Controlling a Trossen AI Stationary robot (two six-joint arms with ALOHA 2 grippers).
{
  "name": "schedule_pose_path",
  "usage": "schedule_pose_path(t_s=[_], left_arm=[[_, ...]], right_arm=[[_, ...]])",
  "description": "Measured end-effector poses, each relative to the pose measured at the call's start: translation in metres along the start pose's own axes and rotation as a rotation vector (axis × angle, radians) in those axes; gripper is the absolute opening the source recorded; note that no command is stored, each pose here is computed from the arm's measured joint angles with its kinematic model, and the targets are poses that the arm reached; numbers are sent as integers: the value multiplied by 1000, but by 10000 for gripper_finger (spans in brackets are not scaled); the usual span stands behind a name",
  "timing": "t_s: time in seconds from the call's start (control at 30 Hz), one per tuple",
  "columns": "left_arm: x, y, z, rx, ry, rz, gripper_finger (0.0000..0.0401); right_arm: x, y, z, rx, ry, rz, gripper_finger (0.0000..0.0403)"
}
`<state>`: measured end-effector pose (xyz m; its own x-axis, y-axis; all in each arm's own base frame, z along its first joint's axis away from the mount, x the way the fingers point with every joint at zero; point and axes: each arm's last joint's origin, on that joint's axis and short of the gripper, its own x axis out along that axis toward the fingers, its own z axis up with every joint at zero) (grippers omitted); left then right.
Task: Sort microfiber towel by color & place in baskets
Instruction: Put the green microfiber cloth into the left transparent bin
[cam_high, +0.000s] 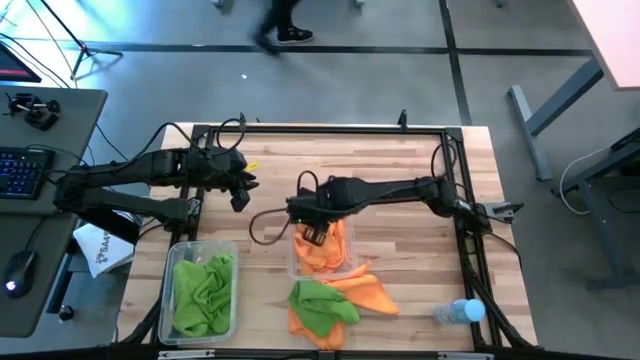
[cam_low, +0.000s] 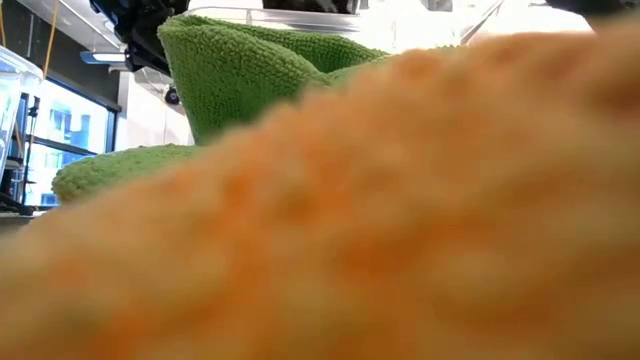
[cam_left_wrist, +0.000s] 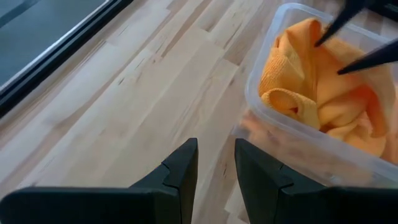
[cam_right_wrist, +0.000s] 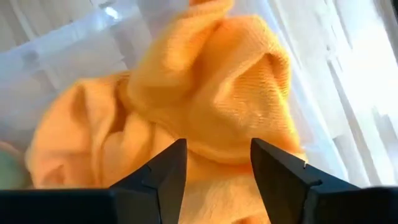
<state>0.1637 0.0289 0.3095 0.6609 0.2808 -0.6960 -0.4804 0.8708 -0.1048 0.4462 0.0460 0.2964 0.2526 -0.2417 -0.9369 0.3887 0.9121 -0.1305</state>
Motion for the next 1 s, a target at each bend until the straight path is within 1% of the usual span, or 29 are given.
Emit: schedule_pose_path(t_s=[0.07,0.13,0.27,0.37,0.5,0.6,0.73,0.8,0.87,1.0], left_arm=[[0,-2,0,-14,0,-7,94],[-1,-5,-1,-5,-6,-23,94],[-3,-19,-2,4,-31,-91,94],[-3,-37,-2,10,-68,-157,94],[4,-68,-4,24,-122,-181,94],[7,-94,-5,49,-124,-185,94],[9,-132,-2,108,-114,-200,94],[10,-151,0,150,-105,-216,94],[11,-171,4,221,-103,-236,94],[16,-207,5,427,-49,-227,94]], right_arm=[[-5,2,-6,-24,-4,-2,165],[-10,4,-10,-42,-4,-3,155],[-19,7,-21,-79,-28,-59,134],[-34,5,-35,-100,-42,-102,124],[-51,-3,-61,-86,-58,-132,118],[-66,-12,-92,-39,-91,-144,117],[-82,-26,-137,79,-178,-107,117],[-88,-33,-159,136,-231,-67,116],[-92,-40,-179,190,-276,-24,116],[-91,-49,-208,274,-338,77,116]])
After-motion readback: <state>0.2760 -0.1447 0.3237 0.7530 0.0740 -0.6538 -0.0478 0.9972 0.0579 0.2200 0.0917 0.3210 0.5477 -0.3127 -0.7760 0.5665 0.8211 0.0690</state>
